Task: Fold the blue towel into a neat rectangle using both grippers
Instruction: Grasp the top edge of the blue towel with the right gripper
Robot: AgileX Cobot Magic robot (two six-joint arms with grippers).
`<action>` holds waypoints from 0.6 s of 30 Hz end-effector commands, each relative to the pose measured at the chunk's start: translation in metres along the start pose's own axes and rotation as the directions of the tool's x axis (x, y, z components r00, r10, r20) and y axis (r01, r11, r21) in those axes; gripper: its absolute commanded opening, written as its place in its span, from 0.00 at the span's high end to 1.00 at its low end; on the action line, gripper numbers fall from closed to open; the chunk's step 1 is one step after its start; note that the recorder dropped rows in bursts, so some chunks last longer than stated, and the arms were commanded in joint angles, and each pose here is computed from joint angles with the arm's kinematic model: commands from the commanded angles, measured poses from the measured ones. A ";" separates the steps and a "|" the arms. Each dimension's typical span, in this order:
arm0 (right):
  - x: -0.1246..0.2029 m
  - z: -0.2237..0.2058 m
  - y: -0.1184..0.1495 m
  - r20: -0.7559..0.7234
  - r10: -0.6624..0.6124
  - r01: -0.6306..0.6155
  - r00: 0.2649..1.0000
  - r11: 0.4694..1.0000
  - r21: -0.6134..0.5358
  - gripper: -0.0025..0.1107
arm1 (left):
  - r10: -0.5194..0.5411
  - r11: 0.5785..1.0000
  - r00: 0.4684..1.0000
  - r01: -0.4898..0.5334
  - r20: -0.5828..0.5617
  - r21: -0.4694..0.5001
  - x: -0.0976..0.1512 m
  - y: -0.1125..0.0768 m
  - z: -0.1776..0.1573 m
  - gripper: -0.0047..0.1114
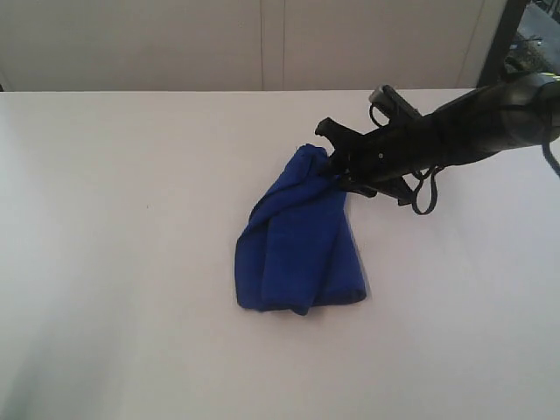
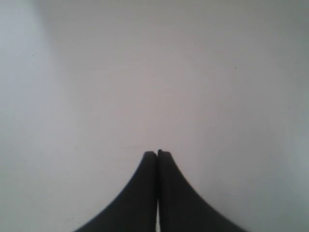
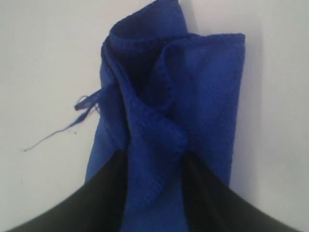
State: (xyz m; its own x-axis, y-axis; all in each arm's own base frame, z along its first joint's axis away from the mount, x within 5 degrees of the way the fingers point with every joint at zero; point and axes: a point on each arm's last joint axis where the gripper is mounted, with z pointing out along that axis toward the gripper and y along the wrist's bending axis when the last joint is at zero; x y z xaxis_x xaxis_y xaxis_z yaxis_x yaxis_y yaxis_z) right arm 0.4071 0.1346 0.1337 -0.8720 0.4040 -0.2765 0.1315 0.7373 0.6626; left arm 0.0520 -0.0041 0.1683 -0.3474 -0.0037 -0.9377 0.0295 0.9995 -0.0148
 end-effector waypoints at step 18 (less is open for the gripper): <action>-0.015 0.004 0.006 0.081 0.004 -0.003 0.997 1.000 -0.016 0.89 | -0.003 1.000 1.000 0.003 -0.003 0.000 0.002 0.000 0.000 0.96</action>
State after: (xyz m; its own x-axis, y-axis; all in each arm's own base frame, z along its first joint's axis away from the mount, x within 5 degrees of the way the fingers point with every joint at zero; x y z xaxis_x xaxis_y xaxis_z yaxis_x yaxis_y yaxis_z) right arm 0.4199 0.1362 0.1373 -0.8413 0.4515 -0.2971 0.1404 0.7134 0.6866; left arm 0.0520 -0.0041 0.1683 -0.3474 -0.0037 -0.9377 0.0295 0.9995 -0.0148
